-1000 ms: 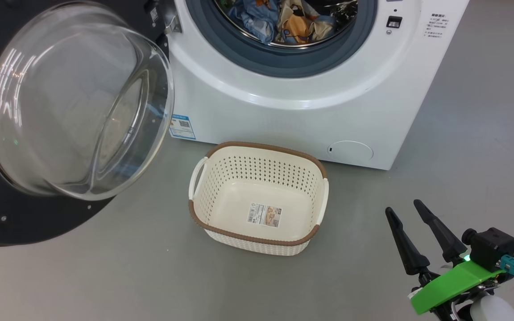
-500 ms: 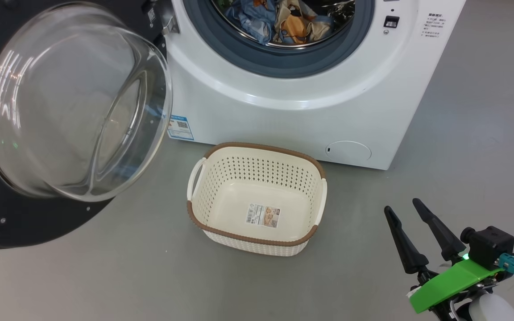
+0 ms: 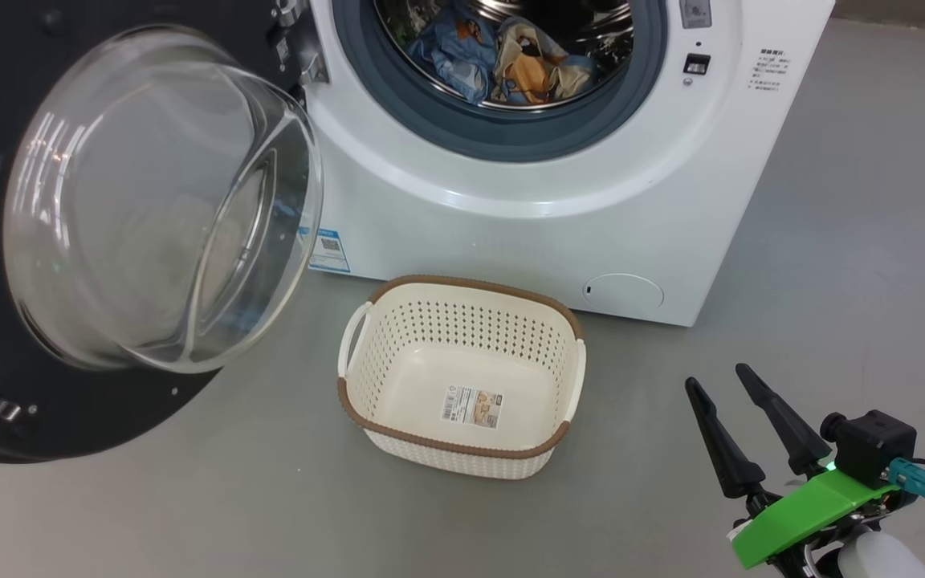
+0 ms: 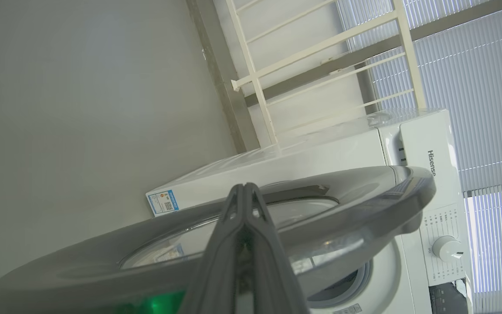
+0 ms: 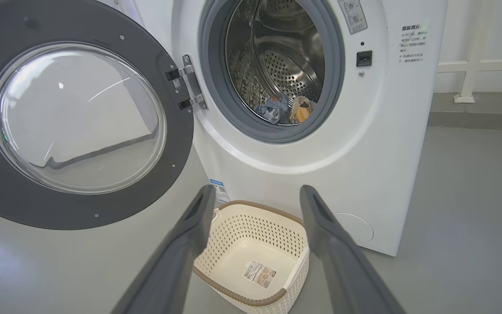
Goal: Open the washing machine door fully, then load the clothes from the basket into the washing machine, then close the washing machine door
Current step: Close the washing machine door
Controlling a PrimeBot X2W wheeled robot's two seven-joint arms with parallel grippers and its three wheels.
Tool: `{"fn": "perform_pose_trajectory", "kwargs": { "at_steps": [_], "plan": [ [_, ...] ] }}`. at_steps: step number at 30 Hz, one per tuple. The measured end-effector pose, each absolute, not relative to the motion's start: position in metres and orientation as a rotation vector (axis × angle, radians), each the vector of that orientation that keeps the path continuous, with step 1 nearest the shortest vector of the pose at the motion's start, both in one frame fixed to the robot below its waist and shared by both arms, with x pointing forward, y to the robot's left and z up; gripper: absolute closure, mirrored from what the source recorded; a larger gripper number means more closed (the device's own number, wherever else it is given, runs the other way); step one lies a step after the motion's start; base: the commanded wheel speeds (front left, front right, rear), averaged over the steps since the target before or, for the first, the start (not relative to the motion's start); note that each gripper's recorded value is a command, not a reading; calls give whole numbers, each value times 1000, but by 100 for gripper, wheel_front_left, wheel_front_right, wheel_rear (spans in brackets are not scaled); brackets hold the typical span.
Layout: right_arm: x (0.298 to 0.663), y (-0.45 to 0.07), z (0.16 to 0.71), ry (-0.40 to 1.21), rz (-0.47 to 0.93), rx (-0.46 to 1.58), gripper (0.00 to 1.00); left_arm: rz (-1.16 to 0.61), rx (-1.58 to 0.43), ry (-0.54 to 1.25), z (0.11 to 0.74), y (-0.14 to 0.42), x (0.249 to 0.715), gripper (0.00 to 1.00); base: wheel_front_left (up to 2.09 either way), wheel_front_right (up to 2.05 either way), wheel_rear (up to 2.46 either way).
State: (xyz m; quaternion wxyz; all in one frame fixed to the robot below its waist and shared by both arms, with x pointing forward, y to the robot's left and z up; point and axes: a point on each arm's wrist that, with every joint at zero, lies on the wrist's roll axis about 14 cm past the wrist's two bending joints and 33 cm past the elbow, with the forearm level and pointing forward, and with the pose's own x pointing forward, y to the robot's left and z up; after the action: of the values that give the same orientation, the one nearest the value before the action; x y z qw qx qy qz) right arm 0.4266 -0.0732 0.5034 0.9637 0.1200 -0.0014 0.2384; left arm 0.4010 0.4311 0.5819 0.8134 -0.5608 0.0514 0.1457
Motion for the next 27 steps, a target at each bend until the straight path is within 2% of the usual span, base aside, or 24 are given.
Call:
{"fn": "perform_pose_trajectory", "kwargs": {
  "at_steps": [12,27],
  "plan": [
    [415,-72,506,-3,482,244,0,143,-1136,213,582,393,390,100,0,0,0],
    [409,-72,509,-10,482,249,0,-125,-1106,381,585,300,388,100,0,0,0]
  ]
}}
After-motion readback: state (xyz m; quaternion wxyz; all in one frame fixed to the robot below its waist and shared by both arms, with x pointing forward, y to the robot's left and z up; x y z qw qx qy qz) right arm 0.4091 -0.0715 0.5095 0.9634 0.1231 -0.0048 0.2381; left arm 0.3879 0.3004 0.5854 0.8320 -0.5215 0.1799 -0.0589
